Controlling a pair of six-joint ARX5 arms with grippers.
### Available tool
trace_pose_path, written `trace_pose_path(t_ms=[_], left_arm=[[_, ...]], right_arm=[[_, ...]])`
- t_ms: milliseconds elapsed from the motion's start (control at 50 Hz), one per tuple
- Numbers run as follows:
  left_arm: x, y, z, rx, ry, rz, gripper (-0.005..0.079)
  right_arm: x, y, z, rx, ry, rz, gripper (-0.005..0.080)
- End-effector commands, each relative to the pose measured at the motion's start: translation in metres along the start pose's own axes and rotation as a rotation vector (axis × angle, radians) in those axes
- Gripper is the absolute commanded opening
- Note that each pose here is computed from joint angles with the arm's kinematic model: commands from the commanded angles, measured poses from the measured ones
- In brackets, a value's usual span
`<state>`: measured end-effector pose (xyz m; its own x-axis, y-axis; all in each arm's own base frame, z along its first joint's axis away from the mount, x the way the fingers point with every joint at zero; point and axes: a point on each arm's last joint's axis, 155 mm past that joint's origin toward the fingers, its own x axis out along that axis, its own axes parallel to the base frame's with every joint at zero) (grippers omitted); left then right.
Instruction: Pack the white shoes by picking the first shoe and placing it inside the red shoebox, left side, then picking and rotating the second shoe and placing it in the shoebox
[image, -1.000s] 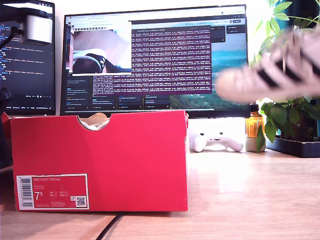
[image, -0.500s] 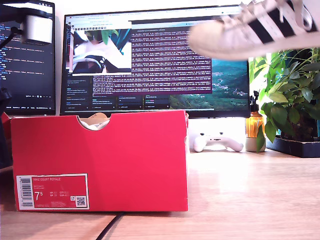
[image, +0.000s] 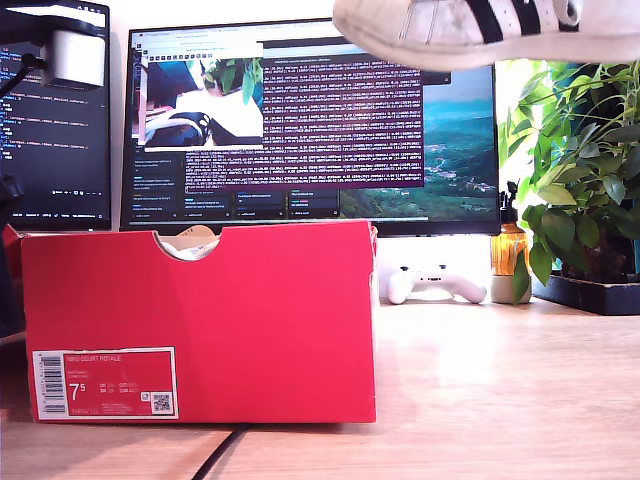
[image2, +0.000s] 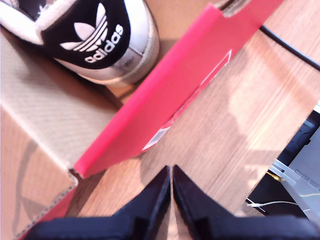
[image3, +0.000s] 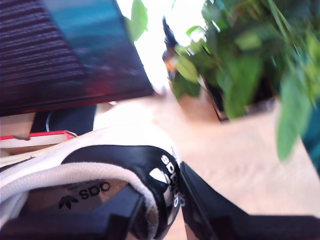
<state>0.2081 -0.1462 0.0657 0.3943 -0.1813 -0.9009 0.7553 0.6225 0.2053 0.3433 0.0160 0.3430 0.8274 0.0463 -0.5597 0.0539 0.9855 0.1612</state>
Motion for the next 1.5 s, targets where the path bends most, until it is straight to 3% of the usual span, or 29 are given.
trace_pose_path(t_ms=[0, 460, 1020, 1480], left_arm=[[0.003, -0.002, -0.002, 0.013, 0.01, -0.005, -0.0018], [0.003, -0.002, -0.002, 0.013, 0.01, -0.005, -0.0018], [0.003, -0.002, -0.002, 0.013, 0.01, -0.005, -0.0018], [0.003, -0.002, -0.002, 0.013, 0.009, -0.005, -0.0018]], right_arm=[[-0.014, 0.007, 0.021, -0.022, -0.081, 0.028, -0.001], [0.034, 0.048, 0.002, -0.327, 0.02, 0.19, -0.001], [0.05, 0.125, 0.018, -0.542, -0.121, 0.367, -0.001], [0.07, 0.181, 0.028, -0.67, -0.099, 0.45, -0.001]])
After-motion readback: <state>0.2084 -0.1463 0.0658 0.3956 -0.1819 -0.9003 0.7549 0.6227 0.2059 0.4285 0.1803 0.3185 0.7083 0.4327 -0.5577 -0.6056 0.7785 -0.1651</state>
